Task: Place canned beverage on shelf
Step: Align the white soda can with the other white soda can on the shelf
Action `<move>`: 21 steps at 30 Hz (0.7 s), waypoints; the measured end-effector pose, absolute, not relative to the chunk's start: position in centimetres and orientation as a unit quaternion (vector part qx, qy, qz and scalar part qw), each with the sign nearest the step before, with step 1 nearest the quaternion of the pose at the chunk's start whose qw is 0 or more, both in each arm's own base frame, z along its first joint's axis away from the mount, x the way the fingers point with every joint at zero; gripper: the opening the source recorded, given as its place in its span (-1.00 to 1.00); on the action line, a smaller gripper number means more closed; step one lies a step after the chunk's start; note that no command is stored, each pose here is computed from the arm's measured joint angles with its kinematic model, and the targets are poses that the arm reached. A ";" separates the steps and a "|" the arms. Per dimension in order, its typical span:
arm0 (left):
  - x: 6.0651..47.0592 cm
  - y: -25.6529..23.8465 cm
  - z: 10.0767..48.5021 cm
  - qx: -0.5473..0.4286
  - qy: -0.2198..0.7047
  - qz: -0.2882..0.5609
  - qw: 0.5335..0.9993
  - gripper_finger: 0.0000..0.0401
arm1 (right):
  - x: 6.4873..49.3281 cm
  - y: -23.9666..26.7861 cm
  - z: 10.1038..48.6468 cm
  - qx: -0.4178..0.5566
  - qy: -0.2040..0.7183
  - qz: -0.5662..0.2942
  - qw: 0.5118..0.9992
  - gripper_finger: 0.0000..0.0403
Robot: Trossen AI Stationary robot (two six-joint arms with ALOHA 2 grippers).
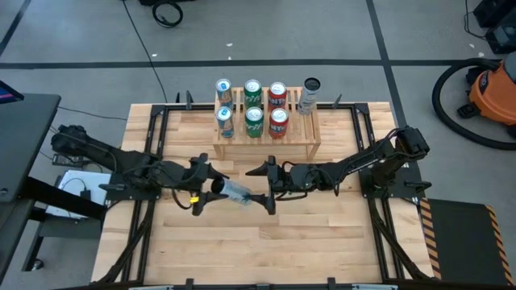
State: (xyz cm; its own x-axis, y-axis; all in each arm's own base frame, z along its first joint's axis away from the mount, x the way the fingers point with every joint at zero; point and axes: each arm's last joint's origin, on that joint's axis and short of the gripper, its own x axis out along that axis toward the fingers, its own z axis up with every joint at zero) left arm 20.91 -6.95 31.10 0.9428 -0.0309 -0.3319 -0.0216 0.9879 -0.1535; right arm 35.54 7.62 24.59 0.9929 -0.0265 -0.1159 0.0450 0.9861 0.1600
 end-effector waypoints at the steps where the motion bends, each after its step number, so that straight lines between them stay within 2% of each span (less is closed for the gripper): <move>1: 21.2 -6.9 31.0 -0.079 0.166 0.000 0.983 0.30 | 35.6 7.5 24.5 0.077 0.060 -0.011 0.995 0.87; 7: 23.2 -6.6 30.1 -0.084 0.163 0.019 0.983 0.30 | 35.7 7.2 24.3 0.064 0.081 0.061 0.993 0.87; 21: 26.2 -6.1 28.8 -0.114 0.143 0.024 0.983 0.30 | 35.6 6.3 23.2 0.029 0.135 0.102 0.985 0.87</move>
State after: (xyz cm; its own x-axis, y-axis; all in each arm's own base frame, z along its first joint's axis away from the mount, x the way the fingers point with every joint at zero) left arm 26.20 -6.08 28.82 0.9579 0.0137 -0.2867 -0.0791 0.9728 -0.2178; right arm 35.63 6.29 23.21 0.9431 0.2080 -0.2593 -0.1922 0.9777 0.0851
